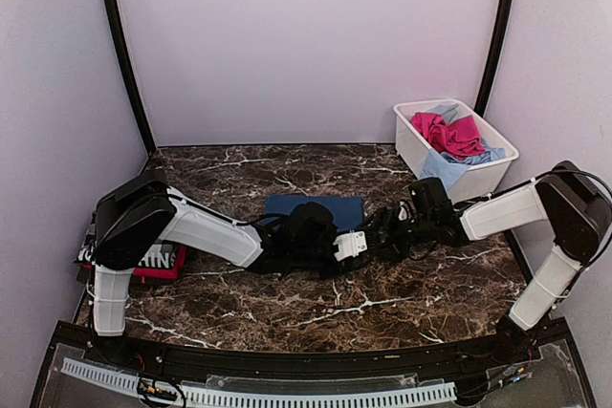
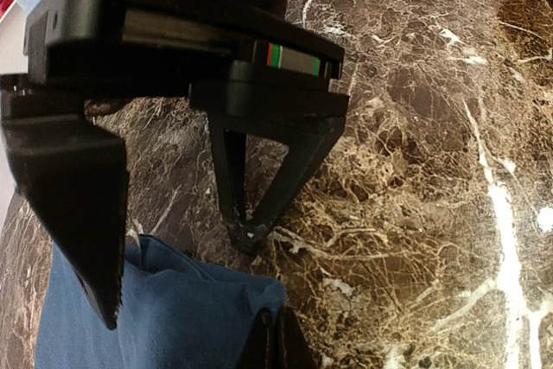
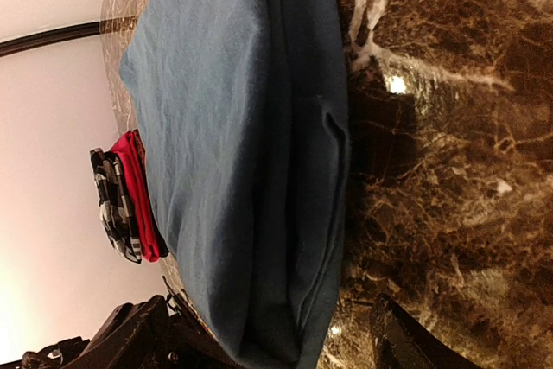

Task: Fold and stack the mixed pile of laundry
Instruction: Pick up the square-folded T-shirt from the center of the board.

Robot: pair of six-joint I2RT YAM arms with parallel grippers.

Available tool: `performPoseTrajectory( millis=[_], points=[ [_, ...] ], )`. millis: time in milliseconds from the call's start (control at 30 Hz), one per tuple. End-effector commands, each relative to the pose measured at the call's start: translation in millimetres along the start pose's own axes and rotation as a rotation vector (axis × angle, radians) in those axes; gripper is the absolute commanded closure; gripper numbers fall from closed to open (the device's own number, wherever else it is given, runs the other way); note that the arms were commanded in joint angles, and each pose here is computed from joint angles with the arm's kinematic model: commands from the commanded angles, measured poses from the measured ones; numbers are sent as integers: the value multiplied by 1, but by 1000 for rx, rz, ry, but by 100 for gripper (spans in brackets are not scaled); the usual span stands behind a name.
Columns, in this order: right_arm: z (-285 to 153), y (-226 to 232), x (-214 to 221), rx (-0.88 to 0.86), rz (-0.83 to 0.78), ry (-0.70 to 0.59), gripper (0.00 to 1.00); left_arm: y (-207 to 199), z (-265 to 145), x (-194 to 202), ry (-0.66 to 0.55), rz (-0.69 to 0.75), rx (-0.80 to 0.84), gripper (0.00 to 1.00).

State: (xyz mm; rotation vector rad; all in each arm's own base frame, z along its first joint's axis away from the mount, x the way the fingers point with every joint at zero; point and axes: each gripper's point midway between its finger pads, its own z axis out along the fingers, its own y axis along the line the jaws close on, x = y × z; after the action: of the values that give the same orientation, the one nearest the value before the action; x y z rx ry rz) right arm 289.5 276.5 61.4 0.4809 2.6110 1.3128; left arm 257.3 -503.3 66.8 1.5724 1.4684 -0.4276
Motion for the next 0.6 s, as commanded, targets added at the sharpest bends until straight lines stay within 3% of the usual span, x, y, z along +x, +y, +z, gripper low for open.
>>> performPoseTrajectory(
  millis=[0,567],
  points=[
    [15,12,-2,-73,24,-1,25,16,-20,-36,-99,3,-33,100],
    [60,-9,-14,-61,138,16,40,13,-29,-40,-114,8,-35,100]
  ],
)
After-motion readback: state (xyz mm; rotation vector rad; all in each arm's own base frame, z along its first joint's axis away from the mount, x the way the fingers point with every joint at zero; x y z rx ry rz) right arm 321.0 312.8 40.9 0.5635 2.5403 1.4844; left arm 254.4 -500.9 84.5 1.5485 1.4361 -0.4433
